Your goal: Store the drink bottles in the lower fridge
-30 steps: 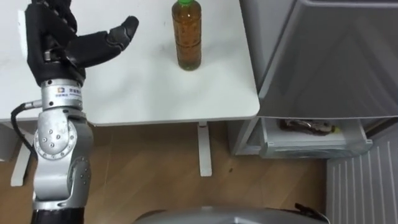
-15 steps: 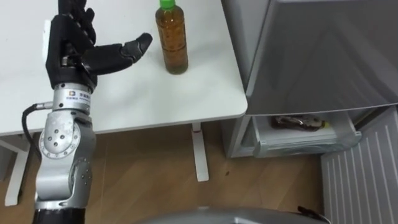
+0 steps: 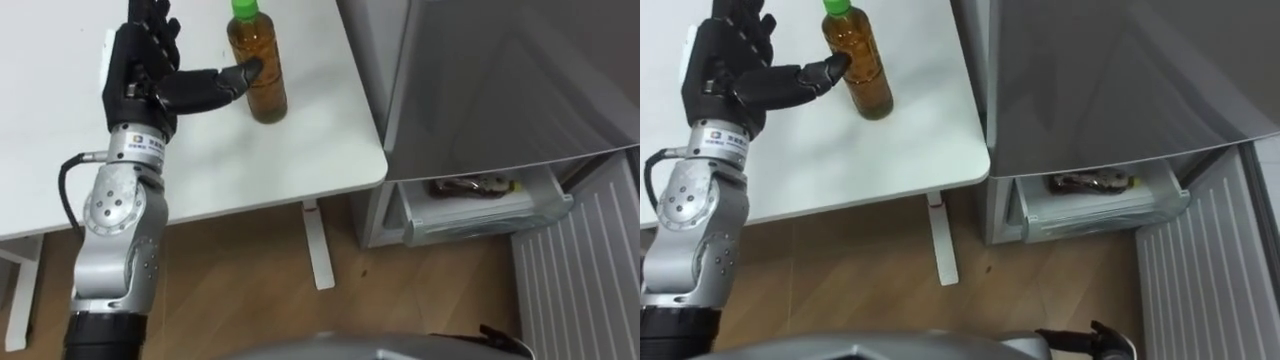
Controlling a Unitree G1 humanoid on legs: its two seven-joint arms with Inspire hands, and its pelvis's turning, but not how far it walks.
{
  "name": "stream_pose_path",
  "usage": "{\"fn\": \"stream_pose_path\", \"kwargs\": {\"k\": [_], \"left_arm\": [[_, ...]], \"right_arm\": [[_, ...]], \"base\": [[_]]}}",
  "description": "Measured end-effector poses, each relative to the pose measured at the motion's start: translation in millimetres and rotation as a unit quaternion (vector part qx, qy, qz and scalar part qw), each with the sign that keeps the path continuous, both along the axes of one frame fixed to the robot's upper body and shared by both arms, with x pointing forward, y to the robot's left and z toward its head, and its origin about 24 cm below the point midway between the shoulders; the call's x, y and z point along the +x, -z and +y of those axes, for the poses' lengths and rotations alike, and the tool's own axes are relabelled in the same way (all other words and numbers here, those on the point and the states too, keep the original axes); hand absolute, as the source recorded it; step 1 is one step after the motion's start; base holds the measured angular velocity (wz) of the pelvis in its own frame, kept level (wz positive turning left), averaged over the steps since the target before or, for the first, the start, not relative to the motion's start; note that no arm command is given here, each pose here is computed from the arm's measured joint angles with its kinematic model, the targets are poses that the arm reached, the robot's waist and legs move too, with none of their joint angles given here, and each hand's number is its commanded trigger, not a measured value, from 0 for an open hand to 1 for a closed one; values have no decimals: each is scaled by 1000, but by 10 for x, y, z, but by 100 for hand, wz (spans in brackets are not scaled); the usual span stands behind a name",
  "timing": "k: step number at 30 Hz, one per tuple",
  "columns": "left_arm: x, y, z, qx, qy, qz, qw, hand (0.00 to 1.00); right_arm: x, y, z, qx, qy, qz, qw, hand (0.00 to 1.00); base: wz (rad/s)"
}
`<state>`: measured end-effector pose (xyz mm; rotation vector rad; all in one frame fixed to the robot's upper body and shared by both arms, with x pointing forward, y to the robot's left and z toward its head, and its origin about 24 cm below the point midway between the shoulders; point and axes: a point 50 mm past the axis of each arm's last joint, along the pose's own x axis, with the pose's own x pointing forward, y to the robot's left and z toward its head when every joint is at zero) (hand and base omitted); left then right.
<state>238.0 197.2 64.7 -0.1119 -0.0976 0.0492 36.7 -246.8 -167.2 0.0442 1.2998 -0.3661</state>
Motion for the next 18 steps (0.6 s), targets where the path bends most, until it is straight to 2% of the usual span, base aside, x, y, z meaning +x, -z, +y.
{"fn": "stream_pose_path", "kwargs": {"k": [7, 12, 18], "left_arm": [[30, 21, 5, 1, 0, 13, 1000, 0], [202, 41, 11, 3, 3, 21, 1000, 0], [282, 61, 14, 3, 3, 30, 1000, 0]], "right_arm": [[45, -1, 11, -4, -25, 6, 1000, 0], [74, -8, 3, -6, -37, 4, 999, 0], [63, -7, -5, -4, -33, 9, 999, 0]], "base": [[-3], [-4], [-7]]}}
